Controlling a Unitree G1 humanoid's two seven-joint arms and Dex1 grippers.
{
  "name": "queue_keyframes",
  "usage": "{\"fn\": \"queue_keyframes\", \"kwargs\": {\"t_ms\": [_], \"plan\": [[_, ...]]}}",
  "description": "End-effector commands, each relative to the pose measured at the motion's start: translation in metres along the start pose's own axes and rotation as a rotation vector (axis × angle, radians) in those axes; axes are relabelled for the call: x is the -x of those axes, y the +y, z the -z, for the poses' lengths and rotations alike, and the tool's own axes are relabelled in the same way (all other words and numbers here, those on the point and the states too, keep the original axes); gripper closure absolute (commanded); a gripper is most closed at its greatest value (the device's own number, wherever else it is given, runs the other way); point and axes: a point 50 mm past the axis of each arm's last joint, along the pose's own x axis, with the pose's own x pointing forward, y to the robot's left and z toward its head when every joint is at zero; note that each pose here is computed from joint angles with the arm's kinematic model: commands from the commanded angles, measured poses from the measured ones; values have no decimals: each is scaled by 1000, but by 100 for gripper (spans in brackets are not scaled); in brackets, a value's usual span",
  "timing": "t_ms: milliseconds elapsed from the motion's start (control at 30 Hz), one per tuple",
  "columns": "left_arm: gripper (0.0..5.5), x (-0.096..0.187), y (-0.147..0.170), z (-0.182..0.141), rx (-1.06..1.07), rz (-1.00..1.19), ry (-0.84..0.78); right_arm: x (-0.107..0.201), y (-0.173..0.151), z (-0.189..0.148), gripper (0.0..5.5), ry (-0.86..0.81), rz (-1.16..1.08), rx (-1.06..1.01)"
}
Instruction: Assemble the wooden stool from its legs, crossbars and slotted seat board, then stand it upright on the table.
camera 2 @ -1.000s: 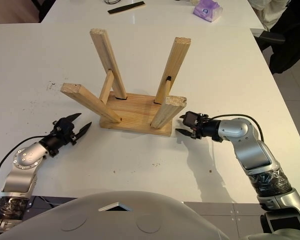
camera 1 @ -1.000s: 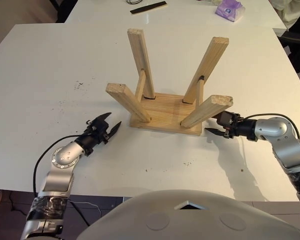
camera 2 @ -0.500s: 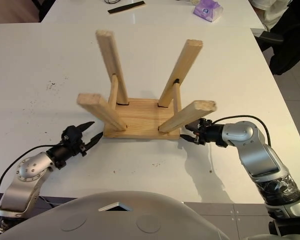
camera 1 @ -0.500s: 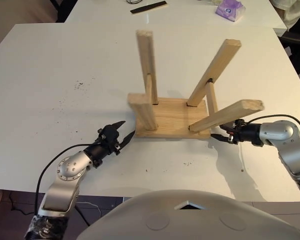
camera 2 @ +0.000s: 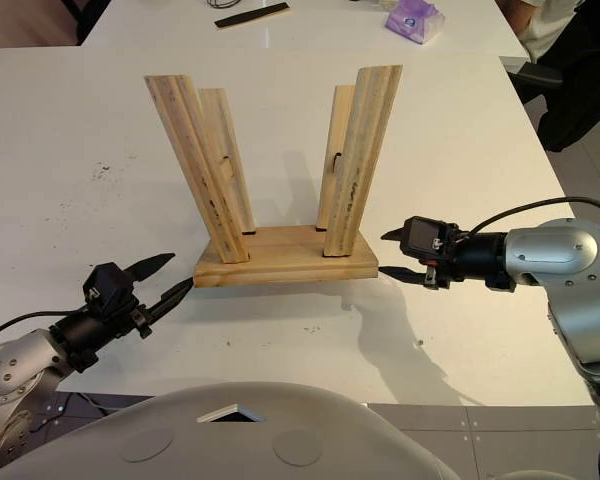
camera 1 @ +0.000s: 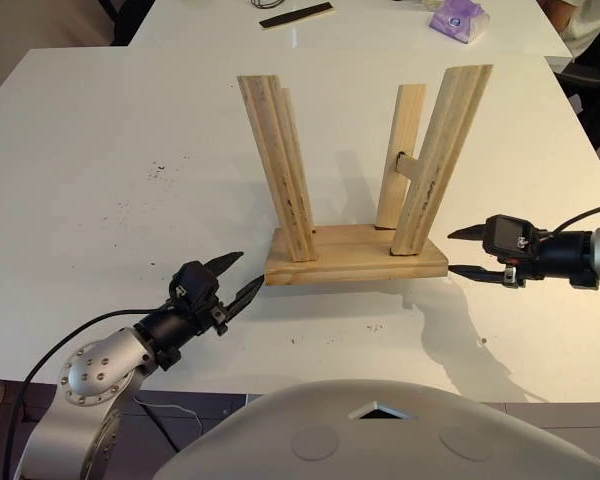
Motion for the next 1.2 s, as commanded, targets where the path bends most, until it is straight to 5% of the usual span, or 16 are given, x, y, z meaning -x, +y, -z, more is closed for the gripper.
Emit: {"fn": "queue_keyframes", "kwargs": {"t_ms": [33,633,1200], "plan": [[282,2,-11,-38,-40,193,-142,-5,17,-25,297,-158,-151,91],[282,16,9,-49,66,342,-69,16,8,-34,297,-186,-231,77],[282,21,29,27,2,191,123,-9,-8,29,297,-83,-132,-66]]}}
